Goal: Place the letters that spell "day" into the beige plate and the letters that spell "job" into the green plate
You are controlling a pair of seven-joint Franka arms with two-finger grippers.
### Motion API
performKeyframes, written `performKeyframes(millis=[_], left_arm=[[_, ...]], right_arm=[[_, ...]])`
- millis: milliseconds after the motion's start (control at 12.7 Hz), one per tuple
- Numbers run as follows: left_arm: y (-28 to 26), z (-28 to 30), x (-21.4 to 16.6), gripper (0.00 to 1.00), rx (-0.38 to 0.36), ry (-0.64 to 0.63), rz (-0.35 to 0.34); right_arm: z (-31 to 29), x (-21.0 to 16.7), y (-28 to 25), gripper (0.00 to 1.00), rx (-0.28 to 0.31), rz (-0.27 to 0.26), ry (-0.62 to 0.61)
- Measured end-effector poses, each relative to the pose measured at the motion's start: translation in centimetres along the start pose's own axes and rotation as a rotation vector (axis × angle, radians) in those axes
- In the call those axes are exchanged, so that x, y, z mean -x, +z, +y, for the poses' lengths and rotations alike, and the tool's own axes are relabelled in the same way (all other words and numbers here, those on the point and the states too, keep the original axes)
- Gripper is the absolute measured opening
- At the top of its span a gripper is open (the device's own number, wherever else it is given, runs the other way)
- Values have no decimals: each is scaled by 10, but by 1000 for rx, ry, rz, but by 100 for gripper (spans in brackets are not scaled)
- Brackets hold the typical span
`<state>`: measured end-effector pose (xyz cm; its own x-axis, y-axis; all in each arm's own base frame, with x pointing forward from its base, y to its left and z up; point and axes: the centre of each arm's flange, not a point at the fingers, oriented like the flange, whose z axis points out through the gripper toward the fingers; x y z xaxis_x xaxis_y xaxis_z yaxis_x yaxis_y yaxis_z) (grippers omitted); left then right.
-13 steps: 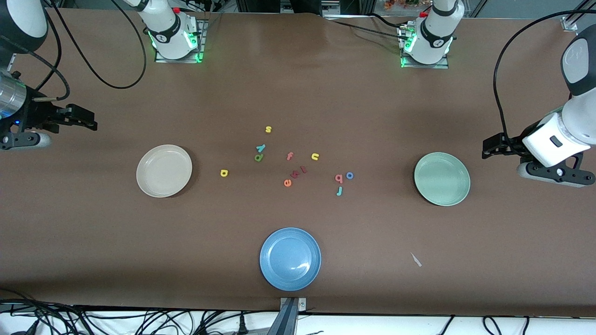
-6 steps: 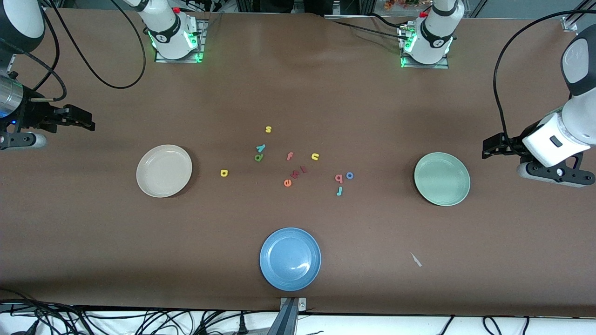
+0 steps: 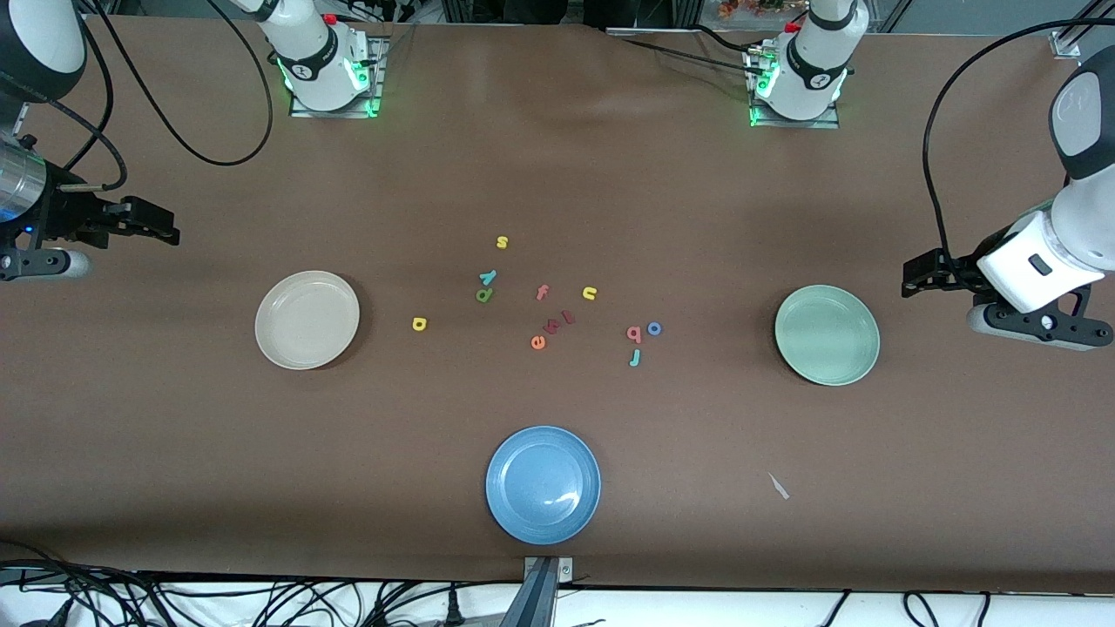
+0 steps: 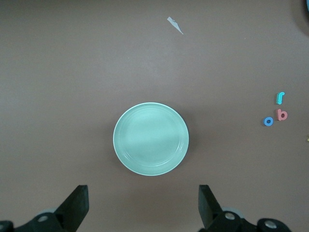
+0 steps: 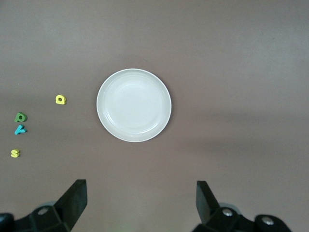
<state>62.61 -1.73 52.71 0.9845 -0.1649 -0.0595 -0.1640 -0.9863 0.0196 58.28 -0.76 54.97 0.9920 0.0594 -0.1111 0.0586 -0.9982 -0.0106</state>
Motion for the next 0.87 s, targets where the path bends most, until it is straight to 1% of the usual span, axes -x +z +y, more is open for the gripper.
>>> performKeyframes(millis=[868], left_arm=[[2, -1, -1, 100, 0, -2, -4]], right_arm=[[0, 0, 1, 100, 0, 1, 0]])
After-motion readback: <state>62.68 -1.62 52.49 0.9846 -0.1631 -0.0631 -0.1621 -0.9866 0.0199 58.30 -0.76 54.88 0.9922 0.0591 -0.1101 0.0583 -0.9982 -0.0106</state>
